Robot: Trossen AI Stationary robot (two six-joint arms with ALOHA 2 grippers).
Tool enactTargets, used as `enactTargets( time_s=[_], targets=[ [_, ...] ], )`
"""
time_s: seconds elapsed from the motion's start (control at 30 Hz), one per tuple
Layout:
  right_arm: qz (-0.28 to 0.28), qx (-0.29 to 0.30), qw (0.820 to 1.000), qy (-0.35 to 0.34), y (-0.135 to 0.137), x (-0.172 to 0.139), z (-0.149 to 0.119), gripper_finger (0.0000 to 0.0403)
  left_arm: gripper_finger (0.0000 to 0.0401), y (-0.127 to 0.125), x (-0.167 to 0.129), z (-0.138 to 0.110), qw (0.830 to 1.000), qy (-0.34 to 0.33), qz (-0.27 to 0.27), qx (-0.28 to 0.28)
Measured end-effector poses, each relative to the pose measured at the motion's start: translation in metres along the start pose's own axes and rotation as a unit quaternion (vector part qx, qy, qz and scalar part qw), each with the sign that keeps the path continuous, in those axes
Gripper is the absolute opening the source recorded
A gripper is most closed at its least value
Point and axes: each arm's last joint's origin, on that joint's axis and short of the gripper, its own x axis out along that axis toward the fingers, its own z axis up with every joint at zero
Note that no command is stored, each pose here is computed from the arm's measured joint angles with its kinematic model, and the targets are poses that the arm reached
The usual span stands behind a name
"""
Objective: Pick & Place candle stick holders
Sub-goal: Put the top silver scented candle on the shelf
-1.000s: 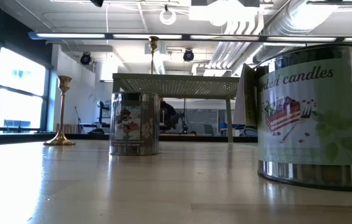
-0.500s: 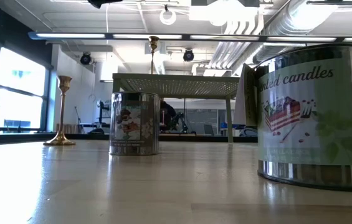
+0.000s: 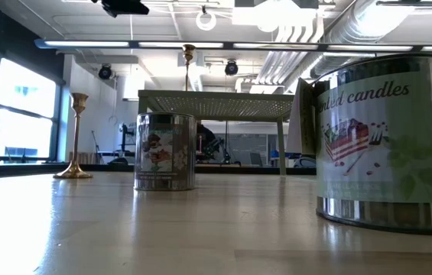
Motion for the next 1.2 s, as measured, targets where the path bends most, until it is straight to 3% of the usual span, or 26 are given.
enactTargets(
  time_s=[0.2,0.47,0.67,0.97,1.2],
  targets=[
    [0.001,0.003,1.000,-0.002,0.000,0.000,0.001,0.0204,0.0292,0.003,0.000,-0.002,0.998,0.020,0.057,0.000],
    [0.003,0.000,1.000,-0.001,0.000,0.000,0.001,0.0204,0.0393,0.002,0.000,-0.002,0.999,0.020,0.048,0.010],
    [0.003,-0.001,1.000,-0.001,0.000,0.000,0.000,0.0204,0.0380,0.002,0.000,-0.003,0.999,0.022,0.042,0.003],
    [0.005,-0.001,1.000,0.000,0.001,0.000,0.000,0.0204,0.0379,-0.007,0.001,-0.009,0.992,0.043,-0.091,-0.079],
    [0.008,-0.003,1.000,0.004,0.003,0.002,-0.001,0.0204,0.0379,-0.013,0.014,-0.034,0.985,0.084,-0.109,-0.102]
  ],
)
